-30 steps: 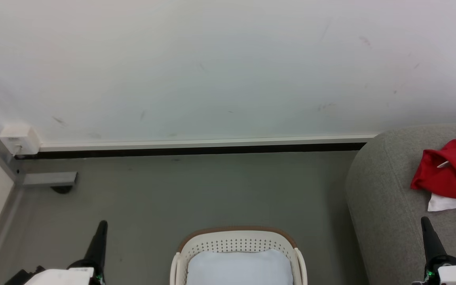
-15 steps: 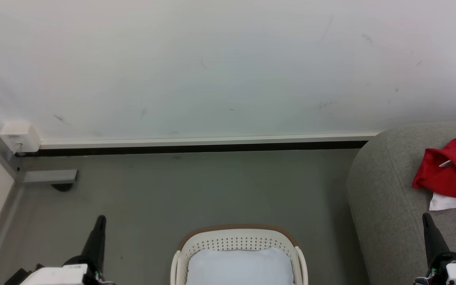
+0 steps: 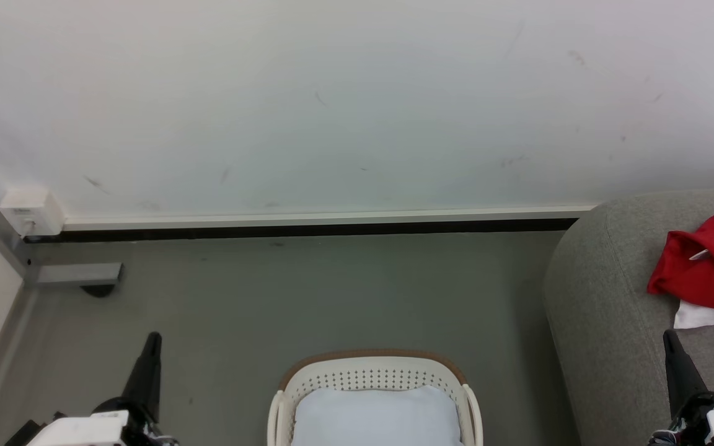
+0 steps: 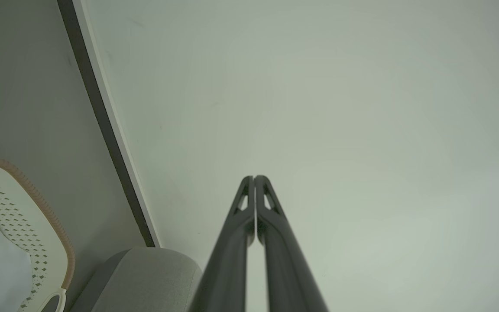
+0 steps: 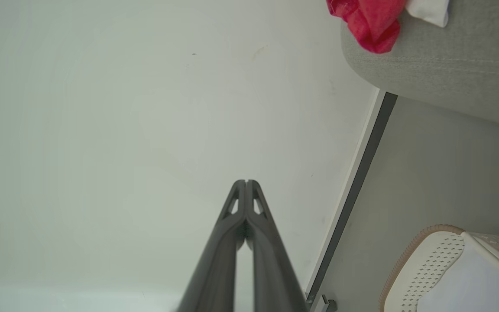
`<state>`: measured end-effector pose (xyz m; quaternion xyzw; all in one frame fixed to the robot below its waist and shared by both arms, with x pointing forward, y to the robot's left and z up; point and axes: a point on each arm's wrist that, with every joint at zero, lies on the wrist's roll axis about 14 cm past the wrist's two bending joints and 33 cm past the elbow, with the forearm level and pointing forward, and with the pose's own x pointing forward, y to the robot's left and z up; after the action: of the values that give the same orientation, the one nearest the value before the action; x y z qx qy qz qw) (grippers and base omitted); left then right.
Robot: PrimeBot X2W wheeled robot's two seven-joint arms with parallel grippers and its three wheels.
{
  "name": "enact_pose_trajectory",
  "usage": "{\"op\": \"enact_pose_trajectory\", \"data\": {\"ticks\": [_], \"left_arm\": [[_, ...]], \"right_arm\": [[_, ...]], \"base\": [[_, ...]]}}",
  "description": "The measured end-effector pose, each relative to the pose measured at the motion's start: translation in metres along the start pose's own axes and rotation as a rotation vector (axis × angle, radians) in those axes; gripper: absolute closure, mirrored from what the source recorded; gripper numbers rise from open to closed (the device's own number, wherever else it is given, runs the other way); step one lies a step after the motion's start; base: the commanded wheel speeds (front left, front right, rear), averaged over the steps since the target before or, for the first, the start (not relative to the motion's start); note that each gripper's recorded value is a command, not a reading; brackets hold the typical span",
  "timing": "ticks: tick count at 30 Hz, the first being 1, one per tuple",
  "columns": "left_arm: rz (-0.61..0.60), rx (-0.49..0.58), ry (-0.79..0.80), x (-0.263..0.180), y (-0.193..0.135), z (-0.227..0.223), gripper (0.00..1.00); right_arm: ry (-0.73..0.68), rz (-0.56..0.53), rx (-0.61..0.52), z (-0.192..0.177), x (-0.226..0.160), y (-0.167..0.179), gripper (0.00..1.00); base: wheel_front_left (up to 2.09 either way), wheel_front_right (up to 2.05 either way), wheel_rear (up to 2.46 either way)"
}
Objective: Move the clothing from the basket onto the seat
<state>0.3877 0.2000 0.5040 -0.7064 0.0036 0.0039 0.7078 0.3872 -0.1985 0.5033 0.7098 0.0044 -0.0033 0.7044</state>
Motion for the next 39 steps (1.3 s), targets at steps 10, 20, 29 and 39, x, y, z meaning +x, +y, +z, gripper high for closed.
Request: {"op": "enact_pose_trajectory", "data": {"ticks": [10, 20, 29, 39], "left_arm": [[-0.001, 0.000, 0.000, 0.0000, -0.0001, 0.0000, 1.00], [-0.001, 0.000, 0.000, 0.0000, -0.0002, -0.0001, 1.00], [-0.001, 0.000, 0.000, 0.0000, -0.0002, -0.0001, 1.00], [-0.001, 0.000, 0.000, 0.0000, -0.0002, -0.0001, 1.00]], "right_arm": [[0.000, 0.001, 0.000, 0.0000, 0.0000, 0.0002, 1.00], [0.000, 0.001, 0.000, 0.0000, 0.0000, 0.0002, 1.00], [0.000, 0.001, 0.000, 0.0000, 0.0000, 0.0002, 1.00], [0.000, 0.001, 0.000, 0.0001, 0.0000, 0.0003, 1.00]], "base": [[0.00, 0.00, 0.00], [0.00, 0.00, 0.00], [0.00, 0.00, 0.00], [0.00, 0.00, 0.00]]}}
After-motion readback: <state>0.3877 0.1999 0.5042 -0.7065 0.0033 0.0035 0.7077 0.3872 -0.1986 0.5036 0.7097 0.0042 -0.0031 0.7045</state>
